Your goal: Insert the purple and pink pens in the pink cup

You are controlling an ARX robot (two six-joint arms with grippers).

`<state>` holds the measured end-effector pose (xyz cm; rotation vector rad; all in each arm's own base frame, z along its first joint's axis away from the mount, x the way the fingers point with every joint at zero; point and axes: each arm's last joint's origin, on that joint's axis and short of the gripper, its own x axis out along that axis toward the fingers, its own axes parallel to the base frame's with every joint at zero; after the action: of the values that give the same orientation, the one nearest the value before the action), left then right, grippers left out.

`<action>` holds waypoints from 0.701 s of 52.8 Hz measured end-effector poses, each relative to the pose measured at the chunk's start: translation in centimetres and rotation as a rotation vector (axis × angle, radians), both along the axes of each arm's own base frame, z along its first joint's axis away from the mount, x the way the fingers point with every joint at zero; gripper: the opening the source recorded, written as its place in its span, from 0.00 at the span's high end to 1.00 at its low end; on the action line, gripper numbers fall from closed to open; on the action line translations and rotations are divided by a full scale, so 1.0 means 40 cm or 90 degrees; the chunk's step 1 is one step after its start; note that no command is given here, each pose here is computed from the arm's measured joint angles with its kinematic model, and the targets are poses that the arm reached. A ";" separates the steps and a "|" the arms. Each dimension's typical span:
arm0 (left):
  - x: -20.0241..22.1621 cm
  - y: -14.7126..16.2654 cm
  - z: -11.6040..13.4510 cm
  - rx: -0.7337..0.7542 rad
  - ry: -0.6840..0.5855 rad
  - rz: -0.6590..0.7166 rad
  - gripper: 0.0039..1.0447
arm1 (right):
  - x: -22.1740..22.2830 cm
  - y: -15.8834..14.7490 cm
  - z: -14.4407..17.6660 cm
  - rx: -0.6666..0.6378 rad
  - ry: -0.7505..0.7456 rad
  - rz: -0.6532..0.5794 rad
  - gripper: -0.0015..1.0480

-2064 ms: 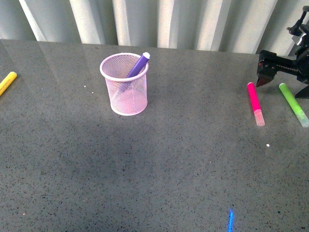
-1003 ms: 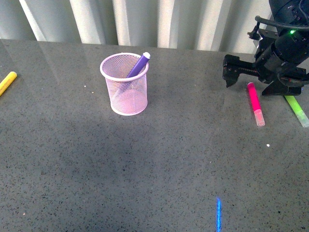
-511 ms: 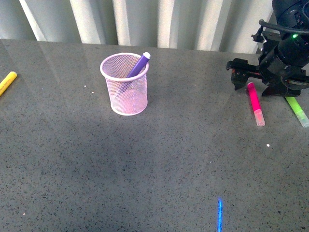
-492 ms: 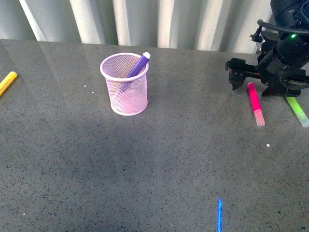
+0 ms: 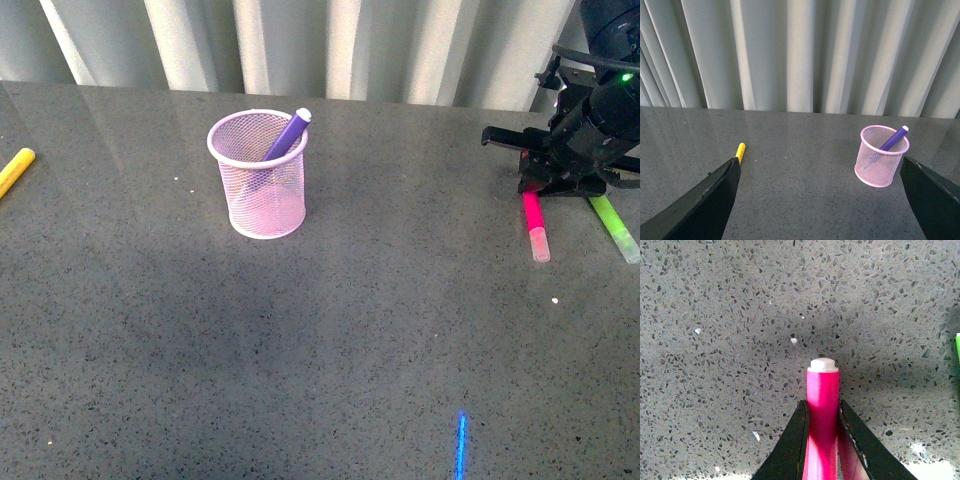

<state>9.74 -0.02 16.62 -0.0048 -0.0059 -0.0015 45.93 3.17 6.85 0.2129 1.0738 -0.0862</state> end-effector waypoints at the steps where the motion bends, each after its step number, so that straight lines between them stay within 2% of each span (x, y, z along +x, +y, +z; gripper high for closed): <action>1: 0.000 0.000 0.000 0.000 0.000 0.000 0.06 | -0.001 0.000 0.000 0.000 -0.002 0.001 0.89; 13: 0.000 0.000 0.000 0.000 0.000 0.000 0.06 | -0.015 -0.003 0.008 -0.031 -0.077 0.016 0.89; 23: 0.000 0.000 0.000 0.000 0.000 0.000 0.06 | -0.045 0.005 0.099 -0.058 -0.253 0.065 0.89; 37: 0.000 0.000 0.000 0.000 0.000 0.000 0.06 | -0.109 0.056 0.206 -0.031 -0.467 0.174 0.89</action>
<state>9.74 -0.02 16.62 -0.0048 -0.0059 -0.0015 41.57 5.40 15.09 0.0401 0.3612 0.2019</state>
